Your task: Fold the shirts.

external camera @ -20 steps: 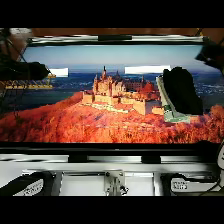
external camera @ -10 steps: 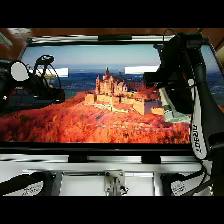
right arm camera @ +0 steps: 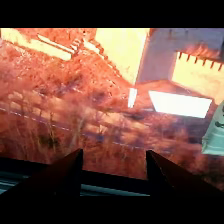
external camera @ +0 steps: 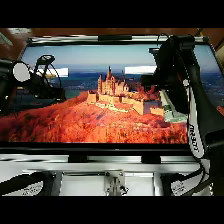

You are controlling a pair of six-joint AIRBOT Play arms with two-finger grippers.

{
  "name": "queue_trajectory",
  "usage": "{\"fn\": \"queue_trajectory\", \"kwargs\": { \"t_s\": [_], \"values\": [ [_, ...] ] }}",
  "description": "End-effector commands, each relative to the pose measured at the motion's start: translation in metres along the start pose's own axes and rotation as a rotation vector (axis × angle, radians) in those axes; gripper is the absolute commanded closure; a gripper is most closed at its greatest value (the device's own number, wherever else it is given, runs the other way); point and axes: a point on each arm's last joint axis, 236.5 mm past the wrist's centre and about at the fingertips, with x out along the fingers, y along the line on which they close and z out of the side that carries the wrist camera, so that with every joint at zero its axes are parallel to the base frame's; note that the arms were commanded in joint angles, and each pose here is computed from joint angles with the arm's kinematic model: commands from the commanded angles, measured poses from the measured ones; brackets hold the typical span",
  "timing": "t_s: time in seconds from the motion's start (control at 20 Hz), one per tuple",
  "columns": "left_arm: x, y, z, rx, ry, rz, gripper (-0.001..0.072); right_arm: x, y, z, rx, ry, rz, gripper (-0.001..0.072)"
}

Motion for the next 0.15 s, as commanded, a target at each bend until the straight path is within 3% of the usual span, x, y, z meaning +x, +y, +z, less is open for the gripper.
{"fn": "queue_trajectory", "kwargs": {
  "t_s": [0.0, 0.1],
  "values": [
    [0.0002, 0.0000, 0.0036, 0.000, -0.015, 0.001, 0.0086, 0.0005, 0.0004, -0.0003, -0.002, 0.002, 0.000, 0.0202],
    [0.0002, 0.0000, 0.0035, 0.000, -0.015, 0.001, 0.0086, 0.0005, 0.0003, -0.0003, -0.002, 0.002, 0.000, 0.0202]
  ]
}}
